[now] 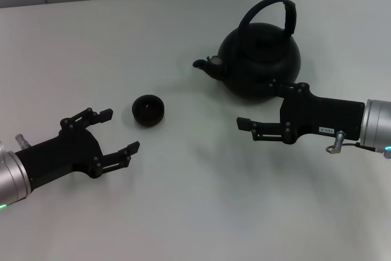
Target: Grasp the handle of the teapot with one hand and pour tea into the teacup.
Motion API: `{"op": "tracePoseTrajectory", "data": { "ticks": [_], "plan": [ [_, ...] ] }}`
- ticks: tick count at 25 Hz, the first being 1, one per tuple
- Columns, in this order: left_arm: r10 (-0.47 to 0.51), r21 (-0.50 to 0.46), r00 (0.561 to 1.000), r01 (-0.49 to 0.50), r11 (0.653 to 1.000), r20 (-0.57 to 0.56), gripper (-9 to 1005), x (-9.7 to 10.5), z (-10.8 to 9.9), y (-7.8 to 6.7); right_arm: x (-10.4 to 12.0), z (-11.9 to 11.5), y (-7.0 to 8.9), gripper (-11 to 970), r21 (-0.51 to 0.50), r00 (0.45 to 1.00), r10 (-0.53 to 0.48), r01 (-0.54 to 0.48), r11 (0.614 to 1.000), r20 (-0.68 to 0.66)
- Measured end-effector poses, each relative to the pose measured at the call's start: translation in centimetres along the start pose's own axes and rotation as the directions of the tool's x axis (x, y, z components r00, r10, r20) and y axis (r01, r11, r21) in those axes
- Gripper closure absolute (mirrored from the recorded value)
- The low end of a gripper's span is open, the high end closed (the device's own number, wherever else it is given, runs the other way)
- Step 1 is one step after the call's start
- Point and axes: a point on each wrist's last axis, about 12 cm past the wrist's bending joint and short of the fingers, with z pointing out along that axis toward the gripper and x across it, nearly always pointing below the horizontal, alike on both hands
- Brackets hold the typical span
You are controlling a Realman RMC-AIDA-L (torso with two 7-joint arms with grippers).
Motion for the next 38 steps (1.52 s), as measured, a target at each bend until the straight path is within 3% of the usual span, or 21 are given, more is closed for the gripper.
{"op": "tracePoseTrajectory", "data": {
  "ticks": [38],
  "plan": [
    [-0.014, -0.023, 1.000, 0.014, 1.000, 0.006, 139, 0.21, -0.52, 0.17, 0.02, -0.03, 0.01, 134, 0.007, 1.000, -0.003, 0.003, 1.000, 0.006]
  ]
}}
